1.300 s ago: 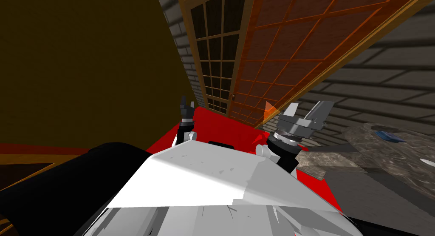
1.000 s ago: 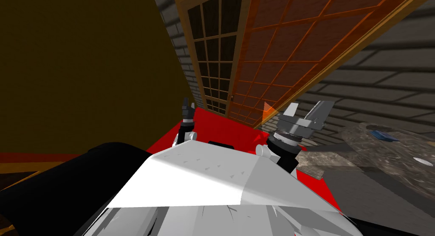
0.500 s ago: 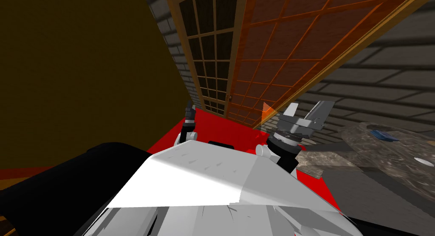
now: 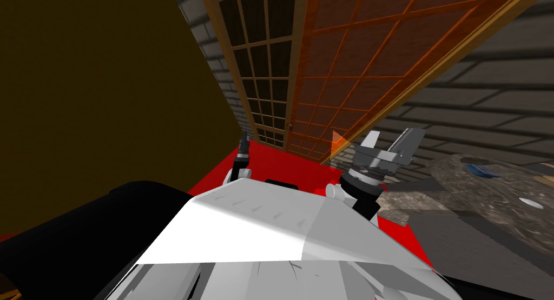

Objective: Pull the door open

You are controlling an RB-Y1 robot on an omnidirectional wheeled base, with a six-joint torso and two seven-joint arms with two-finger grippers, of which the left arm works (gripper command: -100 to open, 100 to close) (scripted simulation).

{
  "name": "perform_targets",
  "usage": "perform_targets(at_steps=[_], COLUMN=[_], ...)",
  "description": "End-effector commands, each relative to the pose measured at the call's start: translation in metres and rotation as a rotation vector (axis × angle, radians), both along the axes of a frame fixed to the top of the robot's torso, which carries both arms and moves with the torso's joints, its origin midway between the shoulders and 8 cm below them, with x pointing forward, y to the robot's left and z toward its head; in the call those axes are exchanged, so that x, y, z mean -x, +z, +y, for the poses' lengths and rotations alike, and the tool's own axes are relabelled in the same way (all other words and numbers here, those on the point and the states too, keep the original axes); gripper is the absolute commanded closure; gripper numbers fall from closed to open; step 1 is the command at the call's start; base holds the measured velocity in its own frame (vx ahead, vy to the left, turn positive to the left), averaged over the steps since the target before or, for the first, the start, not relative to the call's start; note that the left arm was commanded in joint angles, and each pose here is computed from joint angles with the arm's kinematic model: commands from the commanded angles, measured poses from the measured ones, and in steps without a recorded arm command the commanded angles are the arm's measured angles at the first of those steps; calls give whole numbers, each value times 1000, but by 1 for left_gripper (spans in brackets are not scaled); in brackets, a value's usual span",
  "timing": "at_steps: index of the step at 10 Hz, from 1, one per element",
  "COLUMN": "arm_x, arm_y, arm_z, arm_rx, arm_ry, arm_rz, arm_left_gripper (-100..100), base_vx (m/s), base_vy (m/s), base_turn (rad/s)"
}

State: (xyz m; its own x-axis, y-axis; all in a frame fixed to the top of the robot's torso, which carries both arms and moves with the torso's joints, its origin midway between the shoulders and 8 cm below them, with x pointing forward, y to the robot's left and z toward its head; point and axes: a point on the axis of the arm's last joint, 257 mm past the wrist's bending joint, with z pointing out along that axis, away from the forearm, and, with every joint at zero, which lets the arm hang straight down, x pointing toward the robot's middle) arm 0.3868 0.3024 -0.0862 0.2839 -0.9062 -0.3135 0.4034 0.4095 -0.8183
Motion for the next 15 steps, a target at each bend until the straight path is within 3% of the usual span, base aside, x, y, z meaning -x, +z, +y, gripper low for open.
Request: perform_targets(at_steps=[1,15], arm_x=[-4,-20], arm_y=[-11,-125], arm_z=[4,33], arm_rx=[-44,-437], arm_ry=[21,189], arm_rz=[22,239], arm_left_gripper=[-100,-100], base_vx=[91,102], base_vy=[-21,-17], base_turn=[-69,-77])
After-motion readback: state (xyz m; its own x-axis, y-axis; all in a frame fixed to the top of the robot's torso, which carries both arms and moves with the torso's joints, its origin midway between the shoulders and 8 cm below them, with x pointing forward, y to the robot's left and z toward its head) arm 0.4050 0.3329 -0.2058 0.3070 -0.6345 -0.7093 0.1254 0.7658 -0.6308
